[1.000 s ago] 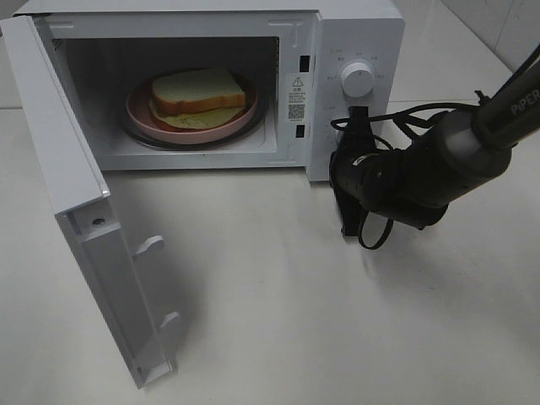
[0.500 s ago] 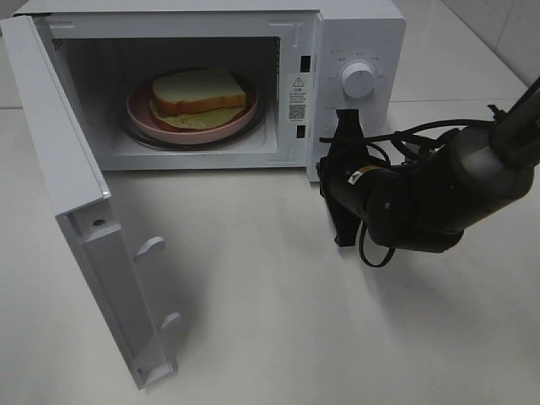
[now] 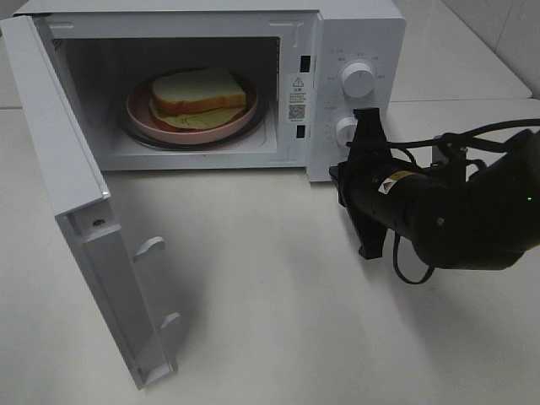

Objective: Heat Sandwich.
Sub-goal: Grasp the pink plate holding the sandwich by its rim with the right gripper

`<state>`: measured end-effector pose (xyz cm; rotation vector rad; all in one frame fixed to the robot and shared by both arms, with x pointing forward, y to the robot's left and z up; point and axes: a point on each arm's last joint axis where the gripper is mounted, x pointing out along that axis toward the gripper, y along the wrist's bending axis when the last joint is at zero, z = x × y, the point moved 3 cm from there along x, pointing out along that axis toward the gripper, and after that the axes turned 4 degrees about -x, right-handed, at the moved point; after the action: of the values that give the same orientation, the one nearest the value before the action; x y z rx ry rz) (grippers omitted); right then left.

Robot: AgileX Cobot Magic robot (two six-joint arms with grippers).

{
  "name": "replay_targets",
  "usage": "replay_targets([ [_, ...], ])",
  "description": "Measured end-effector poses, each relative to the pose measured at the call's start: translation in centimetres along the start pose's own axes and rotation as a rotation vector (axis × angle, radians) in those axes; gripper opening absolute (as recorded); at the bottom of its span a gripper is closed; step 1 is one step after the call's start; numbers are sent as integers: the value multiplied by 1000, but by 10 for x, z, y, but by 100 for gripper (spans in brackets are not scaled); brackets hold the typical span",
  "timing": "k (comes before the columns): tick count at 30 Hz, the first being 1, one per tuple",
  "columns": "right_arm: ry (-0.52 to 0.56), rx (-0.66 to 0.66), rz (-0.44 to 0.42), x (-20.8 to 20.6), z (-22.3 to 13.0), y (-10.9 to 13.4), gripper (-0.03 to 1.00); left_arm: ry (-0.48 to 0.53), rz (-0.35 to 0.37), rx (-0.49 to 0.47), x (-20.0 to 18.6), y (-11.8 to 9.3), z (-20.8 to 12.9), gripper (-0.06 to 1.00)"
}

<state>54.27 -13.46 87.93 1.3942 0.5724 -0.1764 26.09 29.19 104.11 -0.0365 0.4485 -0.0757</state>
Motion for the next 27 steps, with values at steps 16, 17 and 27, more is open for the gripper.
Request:
replay_targets([
  [16, 276, -699, -156, -50, -14, 14, 2, 0, 0, 0, 0, 0, 0, 98],
  [17, 292, -738, -158, -53, -14, 14, 2, 0, 0, 0, 0, 0, 0, 98],
  [27, 469, -1058, -177, -77, -20, 13, 4, 0, 0, 0, 0, 0, 0, 98],
])
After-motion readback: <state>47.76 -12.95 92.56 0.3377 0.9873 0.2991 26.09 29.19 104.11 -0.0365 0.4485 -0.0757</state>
